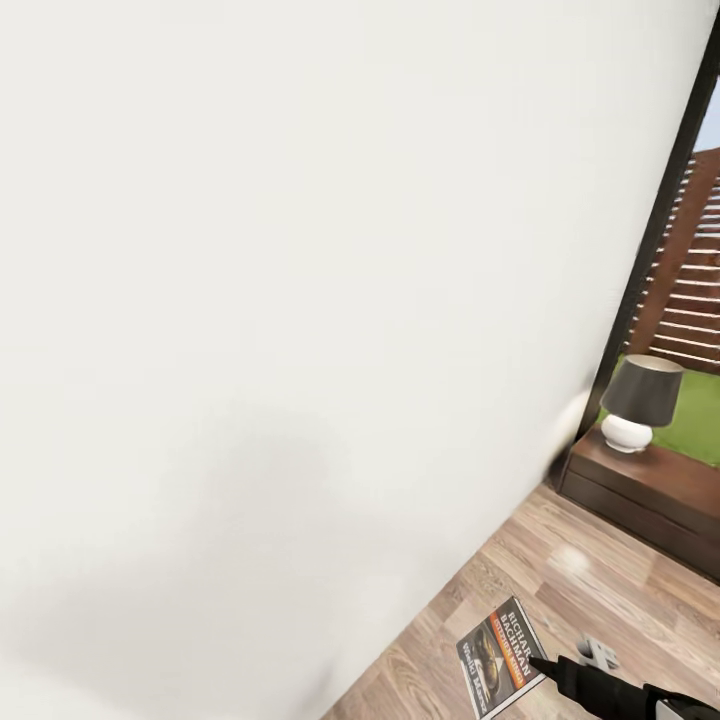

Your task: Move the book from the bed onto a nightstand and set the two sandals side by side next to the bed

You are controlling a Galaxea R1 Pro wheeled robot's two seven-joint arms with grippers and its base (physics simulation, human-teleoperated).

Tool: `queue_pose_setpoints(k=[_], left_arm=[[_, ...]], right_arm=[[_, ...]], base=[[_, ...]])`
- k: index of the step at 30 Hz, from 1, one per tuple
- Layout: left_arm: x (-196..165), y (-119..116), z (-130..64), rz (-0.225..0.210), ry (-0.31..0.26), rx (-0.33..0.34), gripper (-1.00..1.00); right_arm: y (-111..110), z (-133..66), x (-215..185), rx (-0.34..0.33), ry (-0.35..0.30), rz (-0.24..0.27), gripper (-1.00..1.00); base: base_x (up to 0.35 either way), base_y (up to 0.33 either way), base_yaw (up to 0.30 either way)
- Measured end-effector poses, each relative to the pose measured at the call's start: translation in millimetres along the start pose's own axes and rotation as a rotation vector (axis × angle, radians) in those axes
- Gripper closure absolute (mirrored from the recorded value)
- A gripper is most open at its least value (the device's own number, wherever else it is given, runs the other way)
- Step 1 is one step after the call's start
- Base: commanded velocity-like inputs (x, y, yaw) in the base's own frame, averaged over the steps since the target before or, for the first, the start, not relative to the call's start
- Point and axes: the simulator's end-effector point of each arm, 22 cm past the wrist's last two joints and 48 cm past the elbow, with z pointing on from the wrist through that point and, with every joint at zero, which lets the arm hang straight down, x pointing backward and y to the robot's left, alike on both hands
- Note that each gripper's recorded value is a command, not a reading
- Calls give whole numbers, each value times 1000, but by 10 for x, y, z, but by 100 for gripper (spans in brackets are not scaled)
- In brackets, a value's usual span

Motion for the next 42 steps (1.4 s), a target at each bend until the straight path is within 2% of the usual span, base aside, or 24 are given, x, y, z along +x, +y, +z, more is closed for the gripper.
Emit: queue_pose_setpoints(k=[22, 33, 42], left_arm=[[-1, 0, 0, 0, -1, 0, -100], [1, -1, -3, 1, -1, 0, -100], [-1, 0, 0, 0, -1, 0, -100]], right_arm=[[0, 0, 0, 0, 0, 0, 100], [2, -4, 0, 0, -1, 0, 100], [0, 0, 1, 0, 1, -1, 100]], base=[[2, 0, -251], [263, 0, -250], [46, 0, -250]])
